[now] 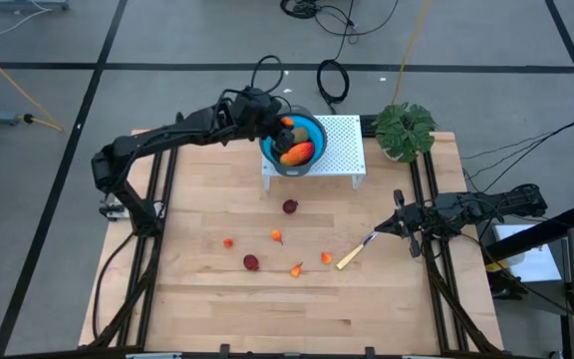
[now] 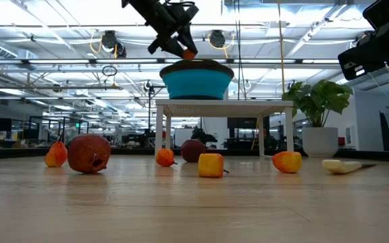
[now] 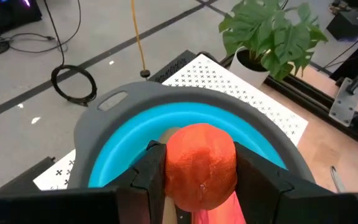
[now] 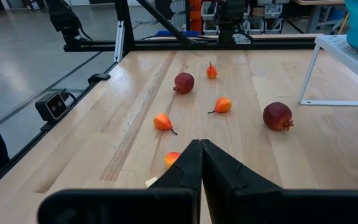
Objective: Pick & Place Fruit
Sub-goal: Put the orange into the blue strainer bowl on the shelf
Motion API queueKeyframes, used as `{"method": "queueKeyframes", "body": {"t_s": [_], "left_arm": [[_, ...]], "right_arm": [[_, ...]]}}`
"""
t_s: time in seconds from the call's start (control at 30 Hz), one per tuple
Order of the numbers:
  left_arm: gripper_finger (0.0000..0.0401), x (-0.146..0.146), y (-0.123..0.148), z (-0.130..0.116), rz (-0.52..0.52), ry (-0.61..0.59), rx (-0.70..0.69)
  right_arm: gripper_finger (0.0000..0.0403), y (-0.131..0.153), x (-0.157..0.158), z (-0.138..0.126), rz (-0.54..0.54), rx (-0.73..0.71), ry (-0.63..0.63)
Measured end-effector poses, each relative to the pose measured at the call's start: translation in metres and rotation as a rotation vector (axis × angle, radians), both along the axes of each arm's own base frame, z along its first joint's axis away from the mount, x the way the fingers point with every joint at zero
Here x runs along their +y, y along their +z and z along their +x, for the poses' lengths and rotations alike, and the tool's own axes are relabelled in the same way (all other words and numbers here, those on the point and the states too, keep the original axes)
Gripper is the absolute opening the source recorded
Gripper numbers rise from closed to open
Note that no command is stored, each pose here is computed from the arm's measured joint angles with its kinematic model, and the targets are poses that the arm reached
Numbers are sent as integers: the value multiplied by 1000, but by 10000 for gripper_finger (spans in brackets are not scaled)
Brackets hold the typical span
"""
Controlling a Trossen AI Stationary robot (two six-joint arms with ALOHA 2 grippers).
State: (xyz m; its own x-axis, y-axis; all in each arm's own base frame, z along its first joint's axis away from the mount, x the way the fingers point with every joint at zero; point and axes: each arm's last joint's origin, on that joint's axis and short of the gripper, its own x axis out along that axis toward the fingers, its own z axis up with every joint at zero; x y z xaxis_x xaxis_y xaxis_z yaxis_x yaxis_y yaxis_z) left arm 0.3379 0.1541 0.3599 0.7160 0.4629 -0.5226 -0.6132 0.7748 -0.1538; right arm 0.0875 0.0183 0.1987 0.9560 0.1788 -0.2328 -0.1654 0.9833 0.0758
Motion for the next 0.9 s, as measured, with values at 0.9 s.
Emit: {"method": "queueKeyframes", "body": {"t_s": [0.9], "left_arm": [[147, -5, -13, -5, -59, -6, 115]], "right_arm": [[0, 0, 0, 0, 2, 0, 4]]}}
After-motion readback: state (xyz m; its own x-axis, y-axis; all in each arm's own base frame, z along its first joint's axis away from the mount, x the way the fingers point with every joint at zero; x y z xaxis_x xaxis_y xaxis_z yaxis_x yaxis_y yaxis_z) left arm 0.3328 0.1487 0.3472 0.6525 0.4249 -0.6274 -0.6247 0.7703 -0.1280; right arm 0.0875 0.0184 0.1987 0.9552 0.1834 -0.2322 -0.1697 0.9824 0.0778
